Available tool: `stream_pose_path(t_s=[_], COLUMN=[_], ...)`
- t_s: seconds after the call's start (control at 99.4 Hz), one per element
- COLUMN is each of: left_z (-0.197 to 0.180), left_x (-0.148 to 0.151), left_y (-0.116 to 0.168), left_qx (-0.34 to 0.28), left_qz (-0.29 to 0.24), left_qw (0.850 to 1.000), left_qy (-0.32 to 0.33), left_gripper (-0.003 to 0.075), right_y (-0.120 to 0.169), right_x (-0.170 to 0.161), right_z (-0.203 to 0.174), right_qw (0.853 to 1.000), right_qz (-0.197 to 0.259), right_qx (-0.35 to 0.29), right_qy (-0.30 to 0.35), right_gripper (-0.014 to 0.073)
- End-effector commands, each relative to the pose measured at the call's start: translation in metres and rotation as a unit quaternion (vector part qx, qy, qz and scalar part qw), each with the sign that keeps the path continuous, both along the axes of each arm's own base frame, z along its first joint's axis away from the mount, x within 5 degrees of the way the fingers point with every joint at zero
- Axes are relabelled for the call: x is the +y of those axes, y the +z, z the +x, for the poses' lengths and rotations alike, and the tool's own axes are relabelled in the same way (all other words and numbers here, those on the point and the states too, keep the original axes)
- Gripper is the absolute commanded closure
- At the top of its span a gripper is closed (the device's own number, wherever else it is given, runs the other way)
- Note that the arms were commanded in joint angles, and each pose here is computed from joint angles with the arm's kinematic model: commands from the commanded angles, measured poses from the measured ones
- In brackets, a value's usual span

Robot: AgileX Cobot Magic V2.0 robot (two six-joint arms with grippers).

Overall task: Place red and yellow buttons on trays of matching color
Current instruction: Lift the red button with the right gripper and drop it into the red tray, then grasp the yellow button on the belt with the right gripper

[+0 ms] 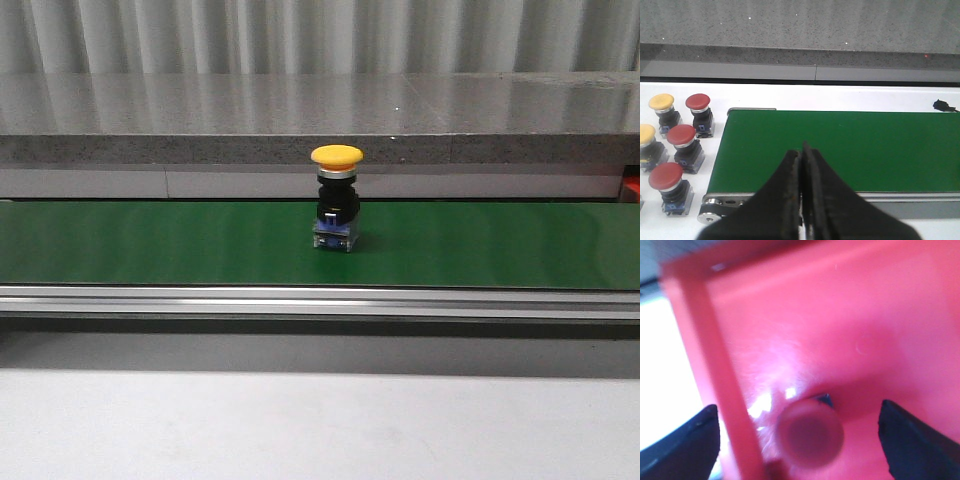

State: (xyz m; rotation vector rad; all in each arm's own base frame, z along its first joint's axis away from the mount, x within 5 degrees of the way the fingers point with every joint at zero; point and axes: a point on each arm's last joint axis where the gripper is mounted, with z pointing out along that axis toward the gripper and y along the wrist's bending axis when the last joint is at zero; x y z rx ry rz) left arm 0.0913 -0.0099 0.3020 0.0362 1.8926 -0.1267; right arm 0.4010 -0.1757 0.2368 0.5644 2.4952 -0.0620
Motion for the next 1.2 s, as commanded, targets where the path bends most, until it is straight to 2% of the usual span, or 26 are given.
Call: stream_pose_path(t_s=[0.0,0.06,0.191,0.352,0.443,0.604,0.755,0.896,1.037,1.188], left_z=[0.002,0.002,0.002,0.002,0.002,0.002,0.002,0.002,0.002,0.002], left_x=[-0.001,-0.001,-0.001,-0.001,-0.001,-0.001,-0.001,-0.001,-0.001,-0.001], left_y=[0.015,0.015,0.015,0.015,0.015,0.015,0.015,0.015,0.015,0.015], left_qx=[-0.047,-0.047,-0.047,-0.047,-0.047,-0.047,-0.047,-0.047,-0.047,-0.047], left_qz=[-0.011,-0.011,-0.011,-0.011,-0.011,-0.011,-0.011,-0.011,-0.011,-0.011], left_qw=[0.999,0.999,0.999,0.999,0.999,0.999,0.999,0.999,0.999,0.999], left_qy=[0.0,0.0,0.0,0.0,0.0,0.0,0.0,0.0,0.0,0.0], left_gripper=[0.0739,0.0739,0.0739,0.0739,0.0739,0.0739,0.0739,0.0739,0.0739,0.0739], right_y=[0.067,0.087,0.106,0.114,0.109,0.102,0.093,0.079,0.065,0.057], right_x=[0.007,0.018,0.042,0.086,0.113,0.162,0.211,0.247,0.271,0.285], right_z=[-0.015,-0.031,-0.057,-0.086,-0.095,-0.098,-0.097,-0.094,-0.086,-0.08], right_qw=[0.997,0.996,0.994,0.989,0.984,0.962,0.925,0.901,0.888,0.883], right_qz=[-0.034,-0.039,-0.054,-0.062,-0.058,-0.045,-0.051,-0.041,-0.039,-0.035], right_qx=[-0.074,-0.082,-0.087,-0.08,-0.044,0.005,0.026,0.04,0.04,0.027], right_qy=[0.002,0.01,0.042,0.106,0.165,0.27,0.376,0.431,0.457,0.467], right_gripper=[-0.0041,-0.0041,-0.0041,-0.0041,-0.0041,-0.0041,-0.0041,-0.0041,-0.0041,-0.0041])
